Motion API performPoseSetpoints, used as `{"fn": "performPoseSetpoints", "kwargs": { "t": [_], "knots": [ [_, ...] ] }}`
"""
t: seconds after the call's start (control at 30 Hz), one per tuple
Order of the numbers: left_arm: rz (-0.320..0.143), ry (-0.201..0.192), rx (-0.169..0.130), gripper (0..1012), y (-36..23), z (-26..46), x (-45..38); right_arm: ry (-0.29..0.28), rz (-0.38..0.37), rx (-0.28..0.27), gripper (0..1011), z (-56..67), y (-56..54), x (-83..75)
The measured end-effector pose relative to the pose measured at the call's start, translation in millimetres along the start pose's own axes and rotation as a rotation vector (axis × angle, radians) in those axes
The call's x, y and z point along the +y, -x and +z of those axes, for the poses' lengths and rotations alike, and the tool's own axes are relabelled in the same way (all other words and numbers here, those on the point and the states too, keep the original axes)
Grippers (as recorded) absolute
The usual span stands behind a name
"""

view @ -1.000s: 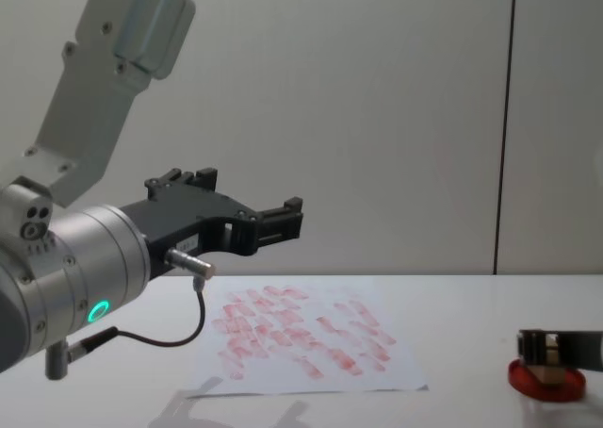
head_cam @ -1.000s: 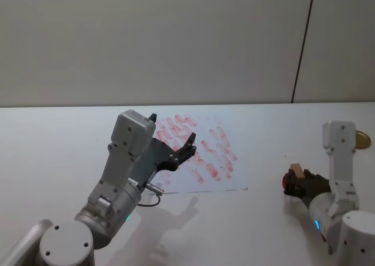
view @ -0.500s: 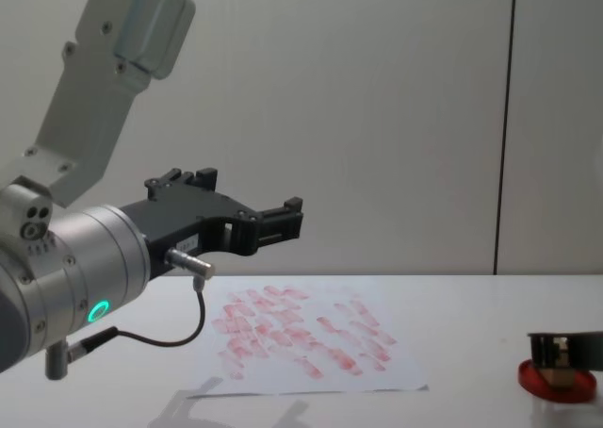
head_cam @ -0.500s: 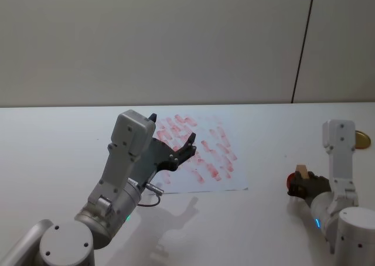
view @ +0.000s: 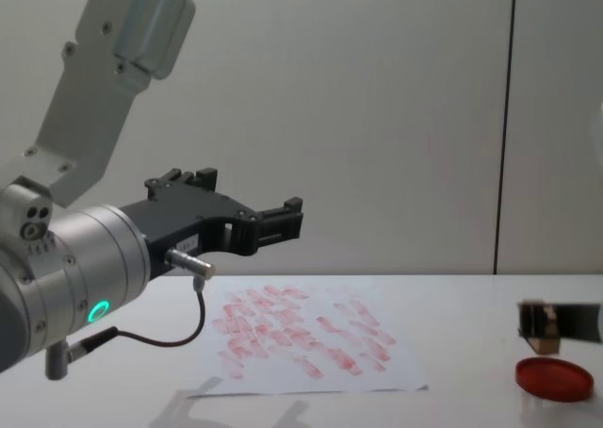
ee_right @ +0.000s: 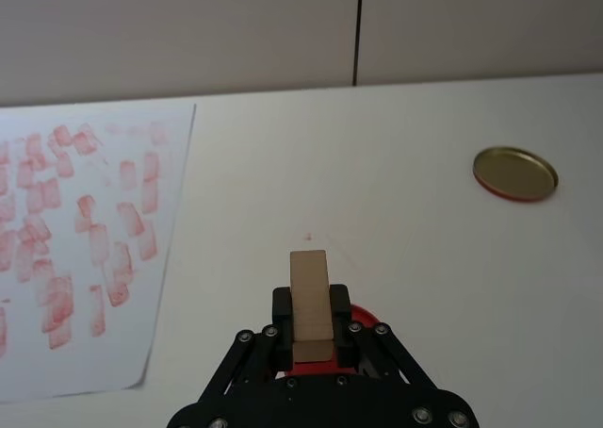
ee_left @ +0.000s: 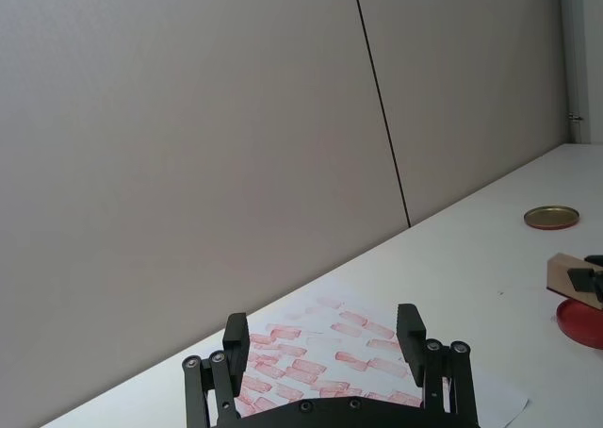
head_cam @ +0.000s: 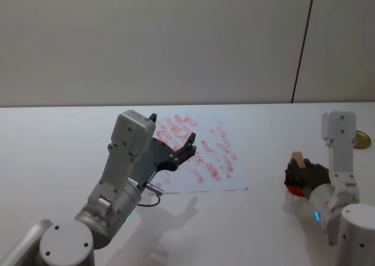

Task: Use the one hand to pick up the stamp and affix it onto the A4 paper.

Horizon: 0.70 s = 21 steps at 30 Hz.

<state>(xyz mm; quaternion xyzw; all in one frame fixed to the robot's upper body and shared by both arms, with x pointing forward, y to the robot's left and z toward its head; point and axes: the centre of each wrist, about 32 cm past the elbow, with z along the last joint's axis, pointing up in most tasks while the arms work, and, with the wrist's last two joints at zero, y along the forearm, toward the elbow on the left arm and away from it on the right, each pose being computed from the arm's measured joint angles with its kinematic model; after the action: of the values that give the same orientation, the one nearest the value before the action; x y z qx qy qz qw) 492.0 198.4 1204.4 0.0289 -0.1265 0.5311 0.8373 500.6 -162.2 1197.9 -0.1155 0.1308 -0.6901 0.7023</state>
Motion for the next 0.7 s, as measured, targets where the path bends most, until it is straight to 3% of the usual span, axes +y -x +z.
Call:
{"fn": "performPoseSetpoints", "kwargs": {
  "t": [0.33,0.7],
  "knots": [
    [0.000,0.000,0.000,993,0.0,0.0,0.0,-0.097,0.087,-0.038,216,12.0,7.8,-7.3],
    [0.000,0.000,0.000,993,0.0,0.0,0.0,-0.110,0.227,-0.072,216,21.4,26.6,0.0]
  ]
}}
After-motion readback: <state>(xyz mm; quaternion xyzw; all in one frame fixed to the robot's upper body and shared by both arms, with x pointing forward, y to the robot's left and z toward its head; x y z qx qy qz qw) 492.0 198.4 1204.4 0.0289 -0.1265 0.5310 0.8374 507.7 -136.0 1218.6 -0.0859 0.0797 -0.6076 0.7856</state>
